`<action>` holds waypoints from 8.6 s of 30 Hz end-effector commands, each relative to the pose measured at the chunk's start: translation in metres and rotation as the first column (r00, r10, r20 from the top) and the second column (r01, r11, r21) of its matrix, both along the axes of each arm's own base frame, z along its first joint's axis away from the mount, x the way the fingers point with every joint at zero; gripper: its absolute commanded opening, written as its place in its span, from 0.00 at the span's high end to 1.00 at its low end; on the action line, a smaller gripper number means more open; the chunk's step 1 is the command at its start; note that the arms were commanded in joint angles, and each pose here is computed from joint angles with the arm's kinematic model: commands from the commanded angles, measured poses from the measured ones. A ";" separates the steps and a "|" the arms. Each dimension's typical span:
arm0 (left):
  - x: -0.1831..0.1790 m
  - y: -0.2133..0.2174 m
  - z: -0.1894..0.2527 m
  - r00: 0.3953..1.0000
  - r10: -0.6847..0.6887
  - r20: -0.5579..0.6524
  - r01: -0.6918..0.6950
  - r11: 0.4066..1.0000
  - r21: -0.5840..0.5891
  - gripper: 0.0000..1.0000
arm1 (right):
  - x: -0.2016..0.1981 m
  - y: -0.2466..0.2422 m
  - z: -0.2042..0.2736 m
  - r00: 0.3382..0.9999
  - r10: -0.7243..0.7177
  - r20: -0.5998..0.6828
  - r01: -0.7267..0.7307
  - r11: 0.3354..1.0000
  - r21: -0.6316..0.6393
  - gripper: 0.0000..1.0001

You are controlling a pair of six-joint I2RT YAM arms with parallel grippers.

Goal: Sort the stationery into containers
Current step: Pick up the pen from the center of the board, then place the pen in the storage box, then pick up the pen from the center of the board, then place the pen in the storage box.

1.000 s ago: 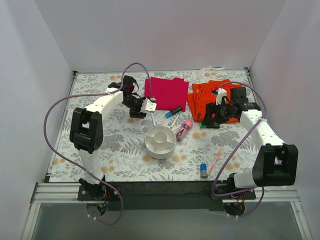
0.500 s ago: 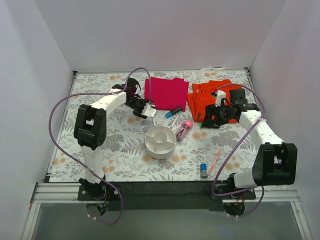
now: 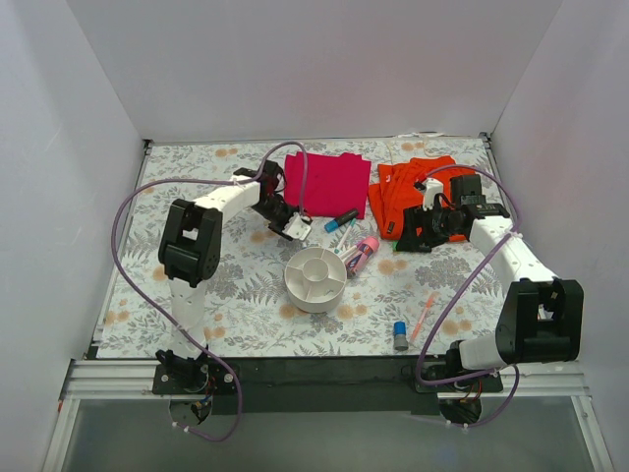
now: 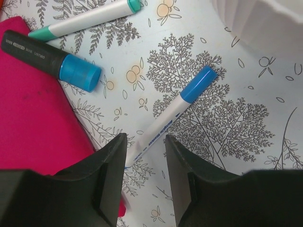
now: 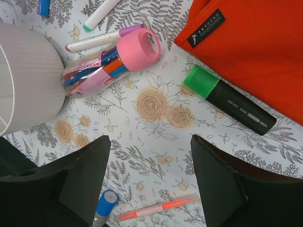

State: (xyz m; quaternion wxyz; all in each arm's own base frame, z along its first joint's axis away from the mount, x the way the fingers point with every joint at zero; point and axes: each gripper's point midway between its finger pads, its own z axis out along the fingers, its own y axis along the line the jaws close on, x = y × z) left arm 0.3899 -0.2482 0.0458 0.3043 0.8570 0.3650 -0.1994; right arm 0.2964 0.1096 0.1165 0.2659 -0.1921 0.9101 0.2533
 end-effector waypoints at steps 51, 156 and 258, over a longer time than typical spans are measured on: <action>-0.001 0.060 0.045 0.503 0.783 -0.365 -0.742 0.608 0.282 1.00 | 0.029 0.004 0.022 1.000 -0.011 0.029 0.011 1.000 0.027 0.27; -0.052 0.116 0.156 -0.094 0.785 -0.612 -0.979 -0.185 -0.086 0.41 | 0.094 0.096 0.038 0.941 -0.327 -0.086 0.323 0.944 -0.060 0.39; -0.043 0.093 0.107 -0.120 0.768 -0.630 -0.991 -0.056 0.119 0.42 | -0.017 0.216 0.187 0.410 -0.086 0.908 -0.421 0.865 0.272 0.99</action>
